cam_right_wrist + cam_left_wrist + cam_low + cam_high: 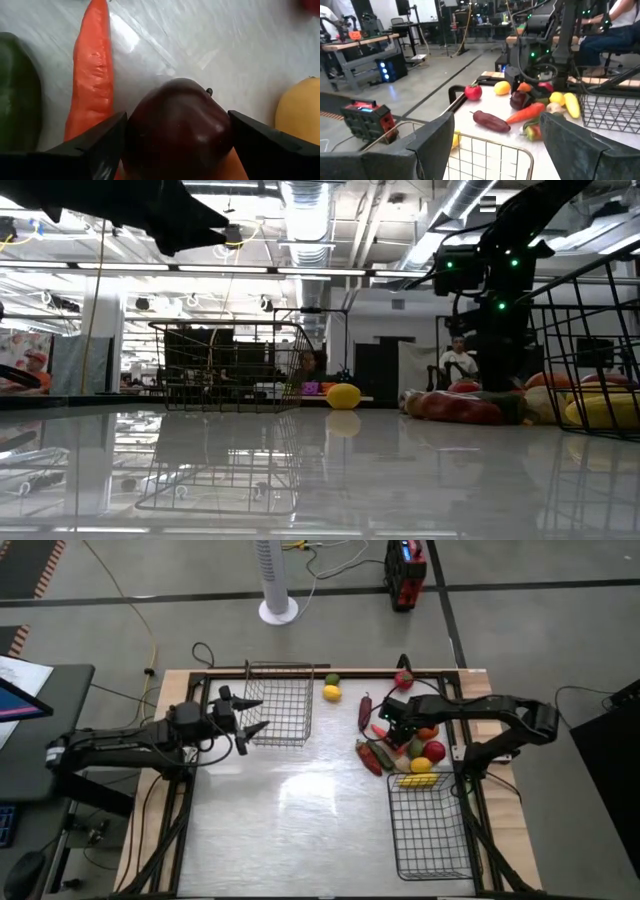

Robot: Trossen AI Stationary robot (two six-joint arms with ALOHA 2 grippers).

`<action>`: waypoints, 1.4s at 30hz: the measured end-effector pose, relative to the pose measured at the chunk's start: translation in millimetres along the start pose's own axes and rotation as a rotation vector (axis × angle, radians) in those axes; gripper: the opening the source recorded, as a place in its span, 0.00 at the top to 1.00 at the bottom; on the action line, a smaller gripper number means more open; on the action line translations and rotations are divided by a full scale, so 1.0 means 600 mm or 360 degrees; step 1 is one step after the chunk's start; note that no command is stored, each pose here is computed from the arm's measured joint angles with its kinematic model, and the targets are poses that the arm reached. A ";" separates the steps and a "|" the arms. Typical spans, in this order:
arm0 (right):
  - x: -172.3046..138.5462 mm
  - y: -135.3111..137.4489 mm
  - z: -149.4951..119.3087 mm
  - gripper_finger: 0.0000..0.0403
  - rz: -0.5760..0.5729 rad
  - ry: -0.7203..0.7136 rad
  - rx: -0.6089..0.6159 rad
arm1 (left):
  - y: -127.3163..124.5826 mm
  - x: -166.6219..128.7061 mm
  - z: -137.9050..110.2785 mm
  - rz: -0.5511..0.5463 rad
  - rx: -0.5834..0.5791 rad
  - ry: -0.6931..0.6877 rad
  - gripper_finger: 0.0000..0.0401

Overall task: Sort produce into baskets
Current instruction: Put the apple into the left wire basket

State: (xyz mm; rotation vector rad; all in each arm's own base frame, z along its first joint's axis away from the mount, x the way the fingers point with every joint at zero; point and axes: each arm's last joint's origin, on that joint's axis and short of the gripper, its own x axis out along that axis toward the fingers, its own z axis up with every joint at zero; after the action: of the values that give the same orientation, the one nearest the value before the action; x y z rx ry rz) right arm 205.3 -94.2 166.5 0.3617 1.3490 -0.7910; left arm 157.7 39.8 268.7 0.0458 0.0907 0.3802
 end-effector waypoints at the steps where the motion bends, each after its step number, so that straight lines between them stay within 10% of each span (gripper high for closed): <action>1: -0.001 0.000 0.000 0.14 0.0001 -0.0003 0.0000 | -0.001 0.003 -0.002 0.0002 0.0002 0.0010 0.30; 19: -0.146 0.028 0.036 0.18 0.0350 -0.0600 -0.0102 | -0.003 0.017 0.001 -0.0002 0.0027 -0.0047 0.30; 28: -0.181 0.110 0.108 0.18 0.0809 -0.1397 -0.0287 | -0.002 0.007 0.008 -0.0035 -0.0017 -0.0096 0.30; 42: -0.157 0.191 0.283 0.14 0.0784 -0.1542 -0.0576 | -0.004 0.007 0.005 -0.0048 -0.0028 -0.0064 0.30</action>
State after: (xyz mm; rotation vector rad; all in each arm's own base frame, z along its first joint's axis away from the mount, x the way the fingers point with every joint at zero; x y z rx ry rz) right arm 405.3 -97.6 270.0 -0.0088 0.4289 -0.2153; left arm 162.9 39.2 270.9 0.0349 0.0485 0.3497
